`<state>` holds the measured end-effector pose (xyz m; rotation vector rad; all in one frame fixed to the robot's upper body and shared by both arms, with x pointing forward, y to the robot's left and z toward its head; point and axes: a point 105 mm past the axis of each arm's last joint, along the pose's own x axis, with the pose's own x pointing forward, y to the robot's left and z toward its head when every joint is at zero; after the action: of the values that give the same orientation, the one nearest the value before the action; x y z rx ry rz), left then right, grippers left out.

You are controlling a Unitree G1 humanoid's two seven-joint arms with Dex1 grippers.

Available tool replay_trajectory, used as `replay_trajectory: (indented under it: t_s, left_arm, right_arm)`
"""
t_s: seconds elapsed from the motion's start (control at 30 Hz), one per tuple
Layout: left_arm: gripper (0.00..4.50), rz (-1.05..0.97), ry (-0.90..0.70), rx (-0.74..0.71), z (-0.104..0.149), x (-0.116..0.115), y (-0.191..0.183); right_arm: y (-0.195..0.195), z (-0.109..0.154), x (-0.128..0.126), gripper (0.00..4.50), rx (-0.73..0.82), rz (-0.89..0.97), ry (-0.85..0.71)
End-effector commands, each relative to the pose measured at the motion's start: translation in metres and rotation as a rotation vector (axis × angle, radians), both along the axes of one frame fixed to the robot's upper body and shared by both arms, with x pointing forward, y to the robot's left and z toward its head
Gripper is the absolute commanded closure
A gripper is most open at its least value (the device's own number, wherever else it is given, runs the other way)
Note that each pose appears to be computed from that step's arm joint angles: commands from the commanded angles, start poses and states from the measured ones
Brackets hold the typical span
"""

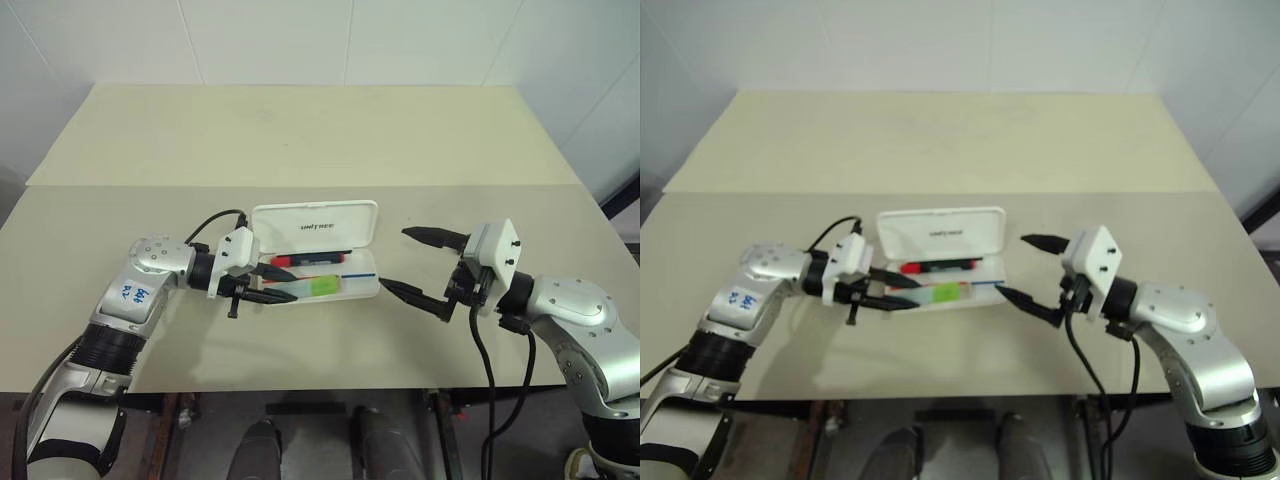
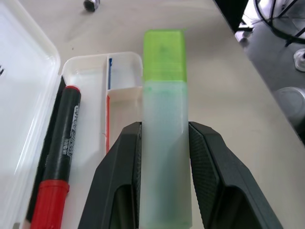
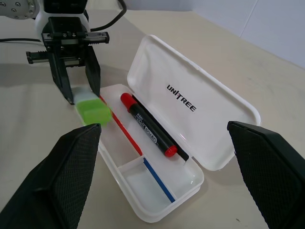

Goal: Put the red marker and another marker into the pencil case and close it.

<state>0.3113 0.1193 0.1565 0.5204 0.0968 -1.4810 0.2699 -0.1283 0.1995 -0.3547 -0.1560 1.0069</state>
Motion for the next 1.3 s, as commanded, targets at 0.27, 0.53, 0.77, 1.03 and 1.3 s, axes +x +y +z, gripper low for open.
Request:
replay_trajectory:
  t_s: [0.27, 0.53, 0.77, 1.03, 1.3]
  left_arm:
    - [3.5, 0.031, -0.038, 0.042, -0.004, 0.015, -0.006]
    - [3.5, 0.022, -0.039, 0.059, -0.012, 0.016, -0.013]
    - [3.5, 0.036, -0.049, 0.085, -0.014, 0.02, -0.007]
    - [3.5, 0.07, -0.067, 0.117, -0.014, 0.027, -0.003]
    - [3.5, 0.073, -0.059, 0.141, -0.015, 0.029, -0.002]
  right_arm:
    - [-0.001, 0.007, -0.013, 0.0, -0.014, 0.016, -0.035]
    - [0.002, 0.01, -0.015, 0.0, -0.004, 0.016, -0.044]
    - [0.001, 0.011, -0.015, 0.0, 0.002, 0.01, -0.047]
    - [0.002, 0.012, -0.015, 0.0, 0.008, 0.007, -0.049]
    - [0.003, 0.012, -0.015, 0.0, 0.014, 0.005, -0.051]
